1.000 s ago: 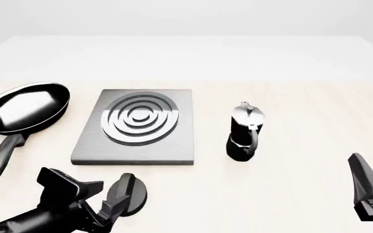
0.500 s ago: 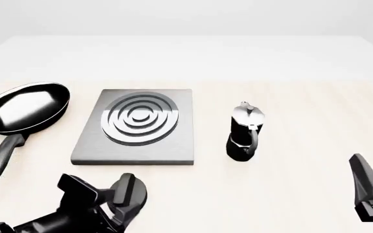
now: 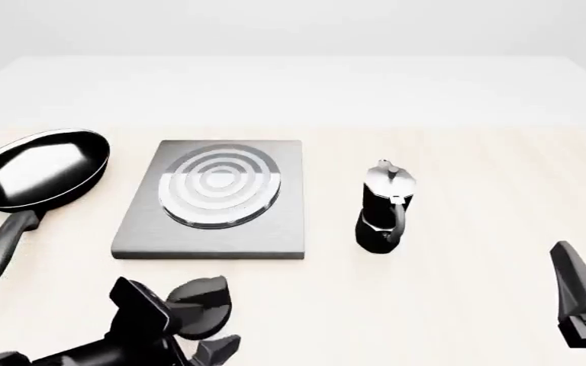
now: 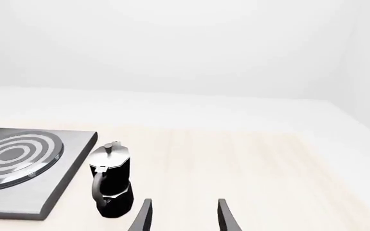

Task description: Turn on the stove and put the frying pan on it.

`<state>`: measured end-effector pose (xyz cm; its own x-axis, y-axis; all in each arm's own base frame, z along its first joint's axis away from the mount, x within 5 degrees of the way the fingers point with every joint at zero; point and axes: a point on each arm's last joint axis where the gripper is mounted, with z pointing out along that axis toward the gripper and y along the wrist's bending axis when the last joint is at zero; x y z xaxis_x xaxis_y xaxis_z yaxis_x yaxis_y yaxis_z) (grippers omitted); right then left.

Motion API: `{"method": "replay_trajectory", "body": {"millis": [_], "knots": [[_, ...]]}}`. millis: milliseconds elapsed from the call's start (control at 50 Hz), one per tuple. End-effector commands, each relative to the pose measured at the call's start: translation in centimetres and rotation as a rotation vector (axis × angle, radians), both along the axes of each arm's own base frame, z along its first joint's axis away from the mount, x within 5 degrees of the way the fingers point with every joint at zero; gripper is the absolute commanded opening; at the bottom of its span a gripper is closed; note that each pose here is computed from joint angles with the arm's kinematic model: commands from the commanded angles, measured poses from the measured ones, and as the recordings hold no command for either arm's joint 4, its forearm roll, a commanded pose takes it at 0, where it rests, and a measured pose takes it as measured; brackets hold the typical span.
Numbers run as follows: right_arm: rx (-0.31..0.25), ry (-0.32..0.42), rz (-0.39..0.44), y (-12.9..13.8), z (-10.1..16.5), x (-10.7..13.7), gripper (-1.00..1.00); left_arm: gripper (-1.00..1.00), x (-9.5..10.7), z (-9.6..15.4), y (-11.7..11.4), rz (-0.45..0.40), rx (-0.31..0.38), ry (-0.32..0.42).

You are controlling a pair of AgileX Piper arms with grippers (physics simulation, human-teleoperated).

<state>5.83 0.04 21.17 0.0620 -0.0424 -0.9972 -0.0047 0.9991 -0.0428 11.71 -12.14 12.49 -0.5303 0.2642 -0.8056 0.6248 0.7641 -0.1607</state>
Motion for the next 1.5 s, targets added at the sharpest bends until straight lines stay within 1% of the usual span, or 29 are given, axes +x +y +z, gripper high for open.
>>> {"method": "replay_trajectory", "body": {"millis": [20, 100, 300, 360, 380, 560, 640, 740, 780, 880, 1080, 1200, 1260, 1300, 1460, 1480, 1500], "knots": [[0.001, 0.002, 0.000, 0.0, 0.0, 0.0, 1.00, 1.00, -0.9, 1.9, -1.5, -0.104, -0.028, -0.028], [0.000, 0.000, 0.000, 0.0, 0.0, 0.0, 1.00, 1.00, -1.4, 3.0, -1.8, -0.137, -0.043, -0.041], [0.002, -0.004, 0.000, 0.0, 0.0, 0.0, 1.00, 1.00, -2.2, 5.2, -1.7, -0.178, -0.073, -0.074], [0.003, -0.005, 0.001, 0.0, 0.0, -0.1, 1.00, 1.00, -2.5, 6.4, -1.4, -0.187, -0.083, -0.096], [0.003, -0.005, 0.001, 0.0, 0.0, -0.1, 1.00, 1.00, -2.5, 6.4, -1.4, -0.187, -0.083, -0.096], [0.005, -0.013, 0.008, 0.0, 0.1, -0.1, 1.00, 1.00, -3.2, 10.6, 0.3, -0.186, -0.103, -0.177], [0.005, -0.013, 0.010, 0.1, 0.2, -0.1, 1.00, 1.00, -3.3, 11.6, 0.9, -0.177, -0.102, -0.199], [0.006, -0.014, 0.010, 0.1, 0.2, -0.1, 1.00, 1.00, -3.6, 13.3, 2.2, -0.138, -0.110, -0.230], [0.006, -0.014, 0.010, 0.1, 0.1, -0.1, 1.00, 1.00, -3.6, 13.4, 2.4, -0.135, -0.104, -0.238], [0.007, -0.017, 0.013, 0.1, 0.3, -0.2, 1.00, 1.00, -3.9, 14.5, 3.6, -0.095, -0.092, -0.264], [0.007, -0.019, 0.017, 0.1, 0.3, -0.2, 1.00, 1.00, -4.5, 15.8, 5.5, -0.017, -0.068, -0.282], [0.006, -0.019, 0.021, 0.1, 0.3, -0.2, 1.00, 1.00, -4.9, 16.3, 7.1, 0.071, -0.031, -0.294], [0.006, -0.019, 0.024, 0.1, 0.2, -0.2, 1.00, 1.00, -5.2, 16.6, 7.8, 0.124, -0.026, -0.299], [0.006, -0.019, 0.024, 0.1, 0.2, -0.2, 1.00, 1.00, -5.2, 16.6, 8.0, 0.134, -0.018, -0.298], [0.006, -0.017, 0.031, 0.2, 0.2, -0.2, 1.00, 1.00, -5.9, 17.5, 9.4, 0.254, 0.020, -0.314], [0.006, -0.017, 0.032, 0.2, 0.2, -0.2, 1.00, 1.00, -6.0, 17.6, 9.6, 0.271, 0.033, -0.322], [0.006, -0.017, 0.032, 0.2, 0.2, -0.2, 1.00, 1.00, -6.0, 17.6, 9.6, 0.271, 0.033, -0.322]]}}
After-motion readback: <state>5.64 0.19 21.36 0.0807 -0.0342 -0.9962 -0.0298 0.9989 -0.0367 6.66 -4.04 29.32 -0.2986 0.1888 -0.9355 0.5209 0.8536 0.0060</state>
